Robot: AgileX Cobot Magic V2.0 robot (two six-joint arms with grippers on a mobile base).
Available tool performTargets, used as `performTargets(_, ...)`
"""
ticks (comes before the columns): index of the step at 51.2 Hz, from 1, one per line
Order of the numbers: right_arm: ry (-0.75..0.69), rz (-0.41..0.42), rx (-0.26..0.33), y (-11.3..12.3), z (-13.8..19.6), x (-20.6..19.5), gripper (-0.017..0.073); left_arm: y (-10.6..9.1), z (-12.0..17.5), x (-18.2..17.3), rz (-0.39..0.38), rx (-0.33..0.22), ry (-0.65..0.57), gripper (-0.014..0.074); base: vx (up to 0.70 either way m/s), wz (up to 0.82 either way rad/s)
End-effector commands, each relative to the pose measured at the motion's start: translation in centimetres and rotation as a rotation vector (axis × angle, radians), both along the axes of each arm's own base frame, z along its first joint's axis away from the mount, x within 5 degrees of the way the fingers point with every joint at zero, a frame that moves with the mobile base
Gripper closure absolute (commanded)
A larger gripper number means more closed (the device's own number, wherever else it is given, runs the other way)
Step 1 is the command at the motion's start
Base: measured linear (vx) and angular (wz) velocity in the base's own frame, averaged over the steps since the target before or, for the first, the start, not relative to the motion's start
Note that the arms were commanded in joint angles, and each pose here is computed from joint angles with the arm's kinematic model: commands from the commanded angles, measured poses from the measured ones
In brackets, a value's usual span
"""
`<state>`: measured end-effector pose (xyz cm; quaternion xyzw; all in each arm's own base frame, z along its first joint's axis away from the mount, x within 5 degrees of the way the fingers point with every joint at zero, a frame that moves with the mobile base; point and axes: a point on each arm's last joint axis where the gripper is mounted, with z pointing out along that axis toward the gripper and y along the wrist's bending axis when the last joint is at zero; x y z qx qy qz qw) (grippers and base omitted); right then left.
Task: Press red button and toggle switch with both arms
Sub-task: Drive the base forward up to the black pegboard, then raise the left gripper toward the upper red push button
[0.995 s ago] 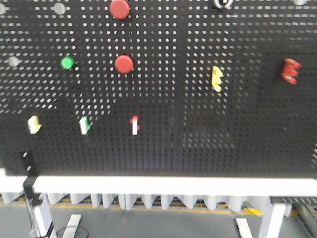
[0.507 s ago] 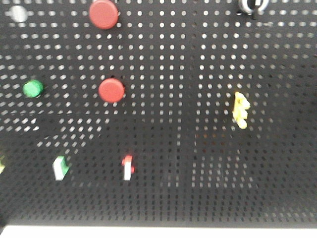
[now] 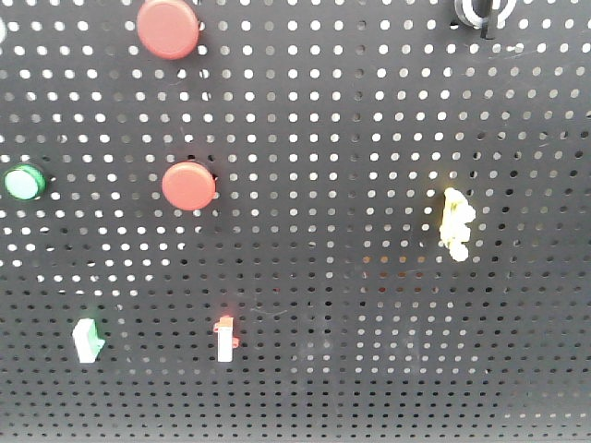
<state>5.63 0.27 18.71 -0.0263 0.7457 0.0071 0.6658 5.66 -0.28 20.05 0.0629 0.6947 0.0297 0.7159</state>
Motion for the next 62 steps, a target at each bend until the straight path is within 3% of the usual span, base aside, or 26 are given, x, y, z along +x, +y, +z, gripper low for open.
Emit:
performTargets(1, -0.089, -0.007, -0.005, 0.0, 0.5, 0.0, 0.0562, 0.0, -0.4, 0.0, 0.005, -0.011, -0.058, 0.0592, 0.00, 0.00)
performTargets(21, -0.153, -0.008, 0.003, -0.1, 1.0, 0.0, 0.0562, 0.0, -0.3, 0.0, 0.005, -0.013, -0.069, 0.0592, 0.00, 0.00)
performTargets(31, -0.411, -0.012, 0.019, -0.1, 3.4, -0.4, 0.0562, 0.1, 1.0, -0.2, 0.007, -0.014, -0.181, 0.0592, 0.00, 0.00)
performTargets(34, -0.523, -0.010, 0.058, -0.1, 4.4, -0.8, 0.0562, 0.1, 1.5, -0.3, 0.006, -0.029, -0.239, 0.0592, 0.00, 0.00)
performTargets(37, -0.603, -0.005, 0.126, -0.2, 5.2, -1.1, 0.0562, 0.1, 2.2, -0.5, -0.001, -0.088, -0.314, 0.0592, 0.00, 0.00)
performTargets(40, -0.645, 0.005, 0.183, -0.3, 6.2, -1.4, 0.0562, 0.3, 3.2, -0.9, -0.016, -0.226, -0.385, 0.0592, 0.00, 0.00)
performTargets(43, -0.649, 0.013, 0.201, -0.3, 7.7, -1.7, 0.0562, 0.4, 5.1, -1.3, -0.051, -0.397, -0.429, 0.0592, 0.00, 0.00)
performTargets(45, -0.622, 0.016, 0.197, -0.2, 8.8, -1.8, 0.0562, 0.4, 6.9, -1.9, -0.077, -0.454, -0.453, 0.0592, 0.00, 0.00)
performTargets(48, -0.601, 0.018, 0.171, -0.2, 11.3, -2.1, 0.0562, 0.3, 9.3, -2.6, -0.088, -0.412, -0.472, 0.0592, 0.00, 0.00)
performTargets(52, -0.564, 0.011, 0.106, -0.1, 15.4, -2.5, 0.0562, 0.1, 13.9, -3.4, -0.071, -0.273, -0.468, 0.0592, 0.00, 0.00)
performTargets(55, -0.524, -0.002, 0.055, -0.1, 17.7, -2.1, 0.0562, 0.1, 17.2, -3.4, -0.057, -0.224, -0.451, 0.0592, 0.00, 0.00)
performTargets(57, -0.512, -0.008, 0.040, -0.1, 19.8, -1.8, 0.0562, 0.1, 19.2, -2.8, -0.049, -0.203, -0.423, 0.0592, 0.00, 0.00)
performTargets(62, -0.526, -0.008, 0.054, -0.1, 23.8, -1.0, 0.0562, 0.1, 24.1, -1.3, -0.042, -0.216, -0.396, 0.0592, 0.00, 0.00)
